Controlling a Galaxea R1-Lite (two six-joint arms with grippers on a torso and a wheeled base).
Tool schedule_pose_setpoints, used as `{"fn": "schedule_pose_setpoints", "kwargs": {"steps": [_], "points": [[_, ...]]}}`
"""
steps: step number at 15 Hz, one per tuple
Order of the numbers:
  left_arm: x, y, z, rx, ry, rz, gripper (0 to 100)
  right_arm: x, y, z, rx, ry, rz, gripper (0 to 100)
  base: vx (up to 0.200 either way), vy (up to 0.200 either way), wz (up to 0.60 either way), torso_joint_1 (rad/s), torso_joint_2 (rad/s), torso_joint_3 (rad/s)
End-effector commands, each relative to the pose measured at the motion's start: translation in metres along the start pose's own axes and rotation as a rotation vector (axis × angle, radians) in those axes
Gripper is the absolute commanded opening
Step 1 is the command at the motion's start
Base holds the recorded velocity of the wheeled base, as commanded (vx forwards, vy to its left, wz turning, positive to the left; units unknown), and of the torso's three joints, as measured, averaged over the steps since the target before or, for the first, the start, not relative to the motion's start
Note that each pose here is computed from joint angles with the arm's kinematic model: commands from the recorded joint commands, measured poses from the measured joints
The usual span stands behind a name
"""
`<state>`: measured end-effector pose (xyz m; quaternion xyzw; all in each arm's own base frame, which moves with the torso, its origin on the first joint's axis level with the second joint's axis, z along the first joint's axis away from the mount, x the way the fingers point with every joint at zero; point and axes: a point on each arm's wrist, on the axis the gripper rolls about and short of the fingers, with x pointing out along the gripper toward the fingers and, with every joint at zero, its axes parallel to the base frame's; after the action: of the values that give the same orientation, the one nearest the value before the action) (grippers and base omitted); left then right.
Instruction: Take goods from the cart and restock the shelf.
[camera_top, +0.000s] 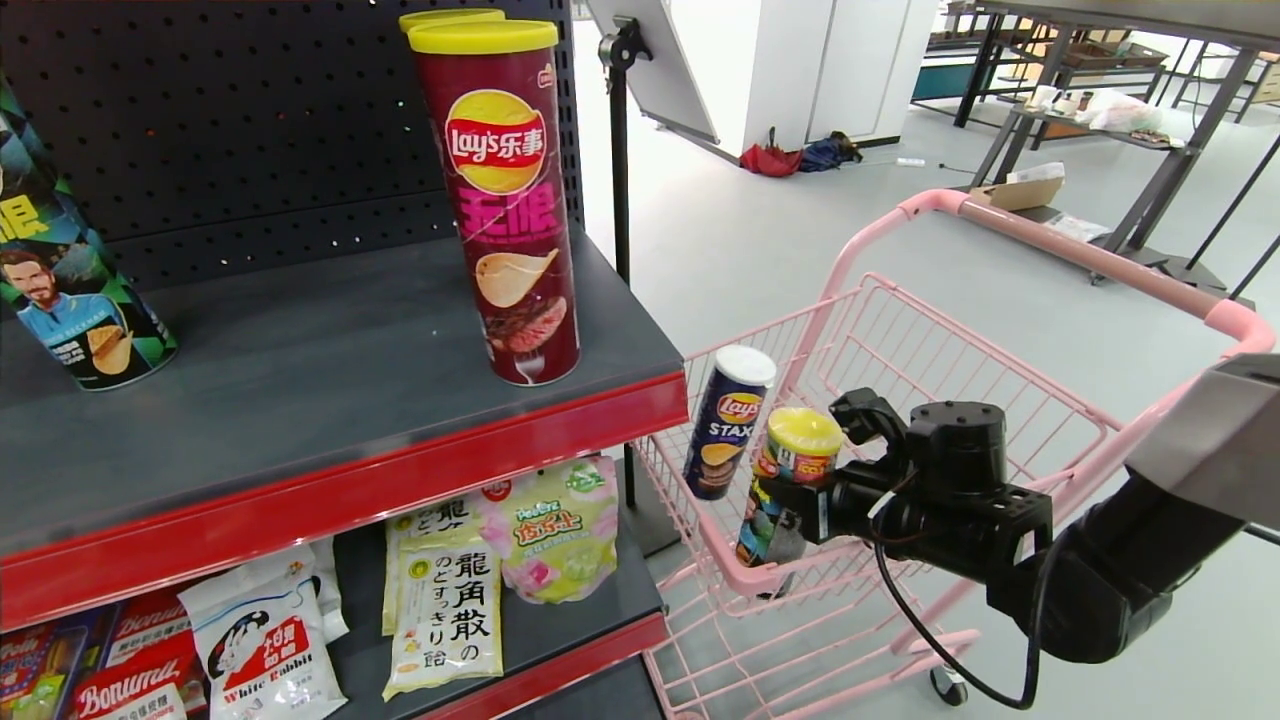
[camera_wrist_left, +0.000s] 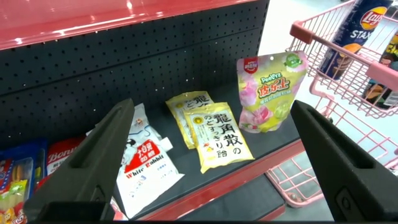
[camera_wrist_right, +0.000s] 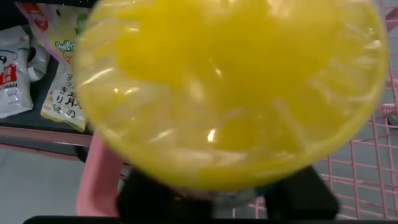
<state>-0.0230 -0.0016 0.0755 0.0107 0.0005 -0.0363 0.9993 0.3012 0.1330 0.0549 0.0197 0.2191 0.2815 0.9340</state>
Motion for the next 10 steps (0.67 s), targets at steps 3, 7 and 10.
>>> {"fn": "schedule_pose_setpoints", "kwargs": {"steps": [3, 7, 10], "points": [[0.0, 0.0, 0.0, 0.0, 0.0, 0.0, 100, -0.004, 0.0, 0.001, 0.0, -0.003, -0.02, 0, 0.0, 0.0, 0.0, 0.0, 0.0, 0.0], [0.0, 0.0, 0.0, -0.002, 0.0, 0.002, 100, -0.046, 0.012, 0.039, -0.036, -0.147, -0.044, 0, 0.0, 0.0, 0.0, 0.0, 0.0, 0.0], [0.0, 0.0, 0.0, -0.003, 0.001, 0.002, 100, -0.074, 0.02, 0.06, -0.071, -0.24, -0.039, 0, 0.0, 0.0, 0.0, 0.0, 0.0, 0.0]]}}
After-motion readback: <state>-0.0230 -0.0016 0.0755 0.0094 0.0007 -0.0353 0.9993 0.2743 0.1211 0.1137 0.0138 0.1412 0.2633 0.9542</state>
